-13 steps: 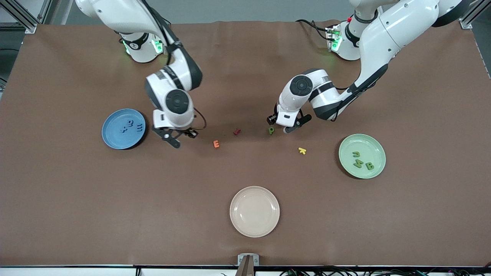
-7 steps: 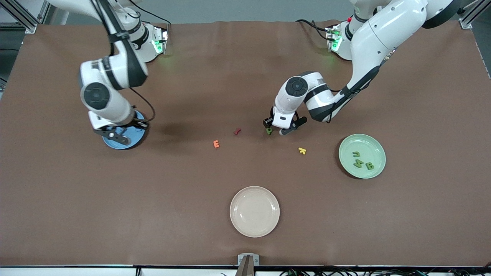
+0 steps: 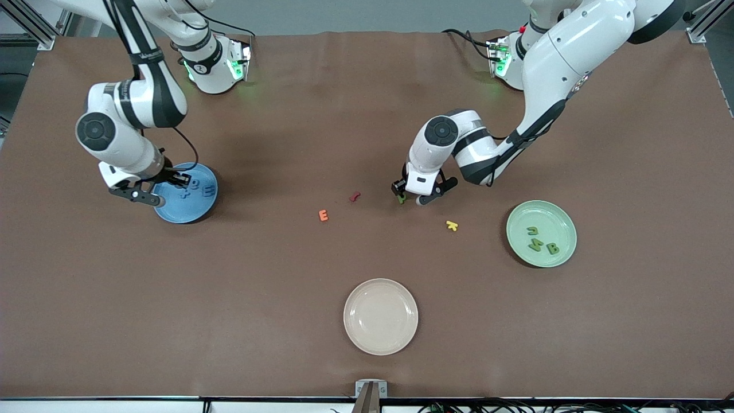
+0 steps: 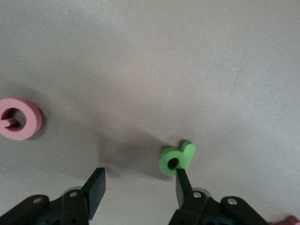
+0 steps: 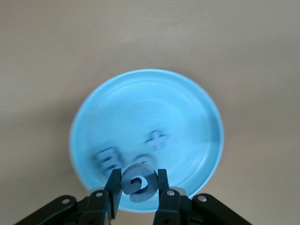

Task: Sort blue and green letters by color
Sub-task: 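Place the c on the blue plate while the left gripper grasps the d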

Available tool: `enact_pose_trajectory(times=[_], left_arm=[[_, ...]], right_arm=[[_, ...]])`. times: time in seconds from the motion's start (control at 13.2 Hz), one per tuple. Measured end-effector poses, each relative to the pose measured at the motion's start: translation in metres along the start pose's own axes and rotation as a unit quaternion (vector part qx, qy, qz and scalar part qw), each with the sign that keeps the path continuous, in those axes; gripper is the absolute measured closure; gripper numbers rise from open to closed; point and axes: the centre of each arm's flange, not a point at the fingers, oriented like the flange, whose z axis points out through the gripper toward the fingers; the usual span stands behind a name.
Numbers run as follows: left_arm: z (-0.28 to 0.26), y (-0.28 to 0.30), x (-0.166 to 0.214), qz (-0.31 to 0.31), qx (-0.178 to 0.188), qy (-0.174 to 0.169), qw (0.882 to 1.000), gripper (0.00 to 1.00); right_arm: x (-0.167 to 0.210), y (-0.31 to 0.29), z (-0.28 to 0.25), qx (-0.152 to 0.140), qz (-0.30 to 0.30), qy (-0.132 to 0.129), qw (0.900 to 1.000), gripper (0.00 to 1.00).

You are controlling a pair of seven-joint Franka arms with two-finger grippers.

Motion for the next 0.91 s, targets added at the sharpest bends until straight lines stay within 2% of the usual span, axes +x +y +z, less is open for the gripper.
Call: enact_pose_trajectory(times=[0.3,0.38,0.76,0.84,0.91], left_arm=[[-0.004,0.008,0.003,-0.002,-0.008,0.002,1.000,0.31],[-0.005,0.010,0.002,-0.001,-0.010,0.002,1.000,0.31],[0.006,0.025,0.008,-0.004,-0.013,0.008,1.000,0.31],[0.013,0.027,0.008,-0.002,-0.009,0.011,1.000,0.32],[0.016,0.028,0.007,-0.001,-0.007,0.014,1.000,0.33]], right_arm=[[0.003,0.021,0.031,-0.002,-0.003,-0.024,1.000,0.65],[0.002,0.019,0.038,-0.003,-0.005,-0.029,1.000,0.58],[0.008,0.015,0.037,-0.005,-0.008,-0.035,0.999,0.05],[0.012,0.014,0.030,-0.009,-0.009,-0.043,0.999,0.00],[0.018,0.010,0.018,-0.014,-0.012,-0.053,0.998,0.00]])
